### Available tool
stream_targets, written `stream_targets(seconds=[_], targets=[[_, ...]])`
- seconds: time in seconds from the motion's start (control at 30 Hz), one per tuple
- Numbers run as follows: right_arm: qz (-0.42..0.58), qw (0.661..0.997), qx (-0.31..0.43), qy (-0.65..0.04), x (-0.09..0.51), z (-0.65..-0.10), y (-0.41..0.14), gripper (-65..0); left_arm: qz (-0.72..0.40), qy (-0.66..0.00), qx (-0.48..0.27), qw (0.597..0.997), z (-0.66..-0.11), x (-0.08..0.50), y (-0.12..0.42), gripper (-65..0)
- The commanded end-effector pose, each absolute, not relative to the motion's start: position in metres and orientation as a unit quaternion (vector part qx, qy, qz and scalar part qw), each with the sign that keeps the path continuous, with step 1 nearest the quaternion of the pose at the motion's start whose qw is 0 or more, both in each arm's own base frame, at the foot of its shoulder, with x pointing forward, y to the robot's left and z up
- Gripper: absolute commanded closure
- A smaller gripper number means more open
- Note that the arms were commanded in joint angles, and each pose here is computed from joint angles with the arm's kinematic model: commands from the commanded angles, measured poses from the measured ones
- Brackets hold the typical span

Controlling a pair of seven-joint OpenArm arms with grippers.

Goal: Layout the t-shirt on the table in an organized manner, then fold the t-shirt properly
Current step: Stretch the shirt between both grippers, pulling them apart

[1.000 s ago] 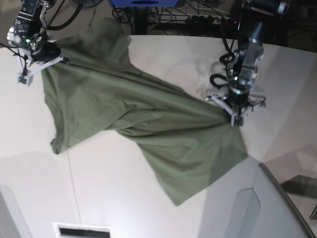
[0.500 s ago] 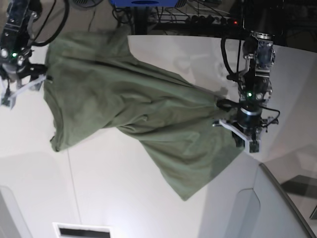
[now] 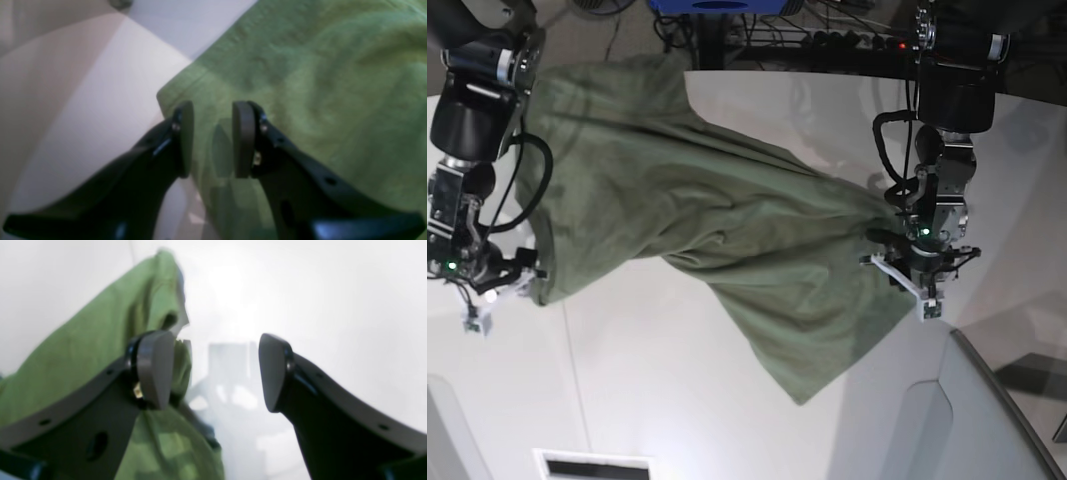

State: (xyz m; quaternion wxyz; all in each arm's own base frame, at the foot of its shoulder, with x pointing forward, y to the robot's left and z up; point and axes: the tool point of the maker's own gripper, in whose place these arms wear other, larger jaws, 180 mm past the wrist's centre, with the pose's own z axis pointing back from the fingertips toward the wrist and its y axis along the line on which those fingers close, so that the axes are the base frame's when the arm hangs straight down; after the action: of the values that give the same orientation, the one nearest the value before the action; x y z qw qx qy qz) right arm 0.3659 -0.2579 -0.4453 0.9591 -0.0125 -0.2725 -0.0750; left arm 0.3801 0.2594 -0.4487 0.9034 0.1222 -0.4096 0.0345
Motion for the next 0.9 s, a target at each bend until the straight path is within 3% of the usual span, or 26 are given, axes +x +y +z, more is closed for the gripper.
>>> stream_targets(seconds=[0.0,0.27,0.5,0.87], targets=[[-0.078,0.951,-0.012,-0.299,0.385,-0.431,-0.262,-36.9,0.036,-0.43,0.131,0.893,-0.435,0.389,0.267,-17.4],[-0.078,0.946,0.009,-0.315,0.407,-0.426,-0.247,-36.9,0.032,-0.425,0.144,0.893,-0.435,0.385,0.28,-17.3],[-0.076,0.943,0.016,-0.323,0.415,-0.42,-0.24,-36.9,0.042,-0.375,0.157,0.913,-0.469,0.36,0.297,-16.5],[-0.082,0.945,0.045,-0.315,0.419,-0.442,-0.219,-36.6,0.025,-0.383,0.162,0.909,-0.493,0.32,0.298,-13.8]])
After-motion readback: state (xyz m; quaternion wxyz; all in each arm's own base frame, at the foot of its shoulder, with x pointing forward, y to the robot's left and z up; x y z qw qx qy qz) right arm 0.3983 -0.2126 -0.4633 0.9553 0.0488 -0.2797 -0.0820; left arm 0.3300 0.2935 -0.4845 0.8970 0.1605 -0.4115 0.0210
